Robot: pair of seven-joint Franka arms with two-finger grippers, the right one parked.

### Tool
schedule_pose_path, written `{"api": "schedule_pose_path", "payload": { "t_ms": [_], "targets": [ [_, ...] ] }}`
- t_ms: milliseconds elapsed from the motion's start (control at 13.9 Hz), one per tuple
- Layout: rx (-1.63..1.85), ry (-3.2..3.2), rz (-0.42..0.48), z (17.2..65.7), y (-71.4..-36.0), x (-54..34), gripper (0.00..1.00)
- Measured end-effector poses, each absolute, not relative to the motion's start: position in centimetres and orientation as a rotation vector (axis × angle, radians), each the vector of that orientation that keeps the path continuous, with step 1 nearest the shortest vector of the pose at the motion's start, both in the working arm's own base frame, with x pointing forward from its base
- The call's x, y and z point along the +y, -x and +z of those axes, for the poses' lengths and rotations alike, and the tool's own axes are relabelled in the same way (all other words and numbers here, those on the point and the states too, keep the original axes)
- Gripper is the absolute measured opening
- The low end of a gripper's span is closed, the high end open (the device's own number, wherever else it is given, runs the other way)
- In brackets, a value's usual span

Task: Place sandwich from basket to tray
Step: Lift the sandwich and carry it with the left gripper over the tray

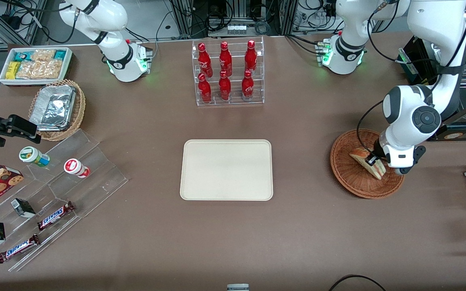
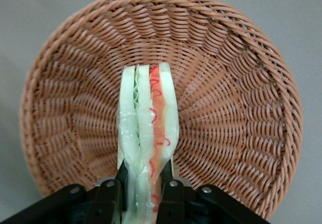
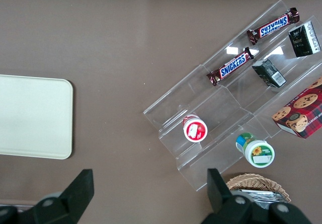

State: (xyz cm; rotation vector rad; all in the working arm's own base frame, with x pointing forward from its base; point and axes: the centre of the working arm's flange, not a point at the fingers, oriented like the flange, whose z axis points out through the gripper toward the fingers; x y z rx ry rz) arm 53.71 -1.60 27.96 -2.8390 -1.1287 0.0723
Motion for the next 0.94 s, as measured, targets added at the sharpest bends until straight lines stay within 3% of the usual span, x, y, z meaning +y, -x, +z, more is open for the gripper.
{"api": "schedule_pose_path", "payload": {
  "t_ms": [360,576,935],
  "targets": [
    [-0.914,2.802,0.159,38.1,-54.6,-7.5,0.27],
    [-0.742,2.85,0.117,44.1,-54.7,-14.4,0.27],
    [-0.448,3.015,0.083,47.7,-53.5,-24.4,0.28]
  ]
}}
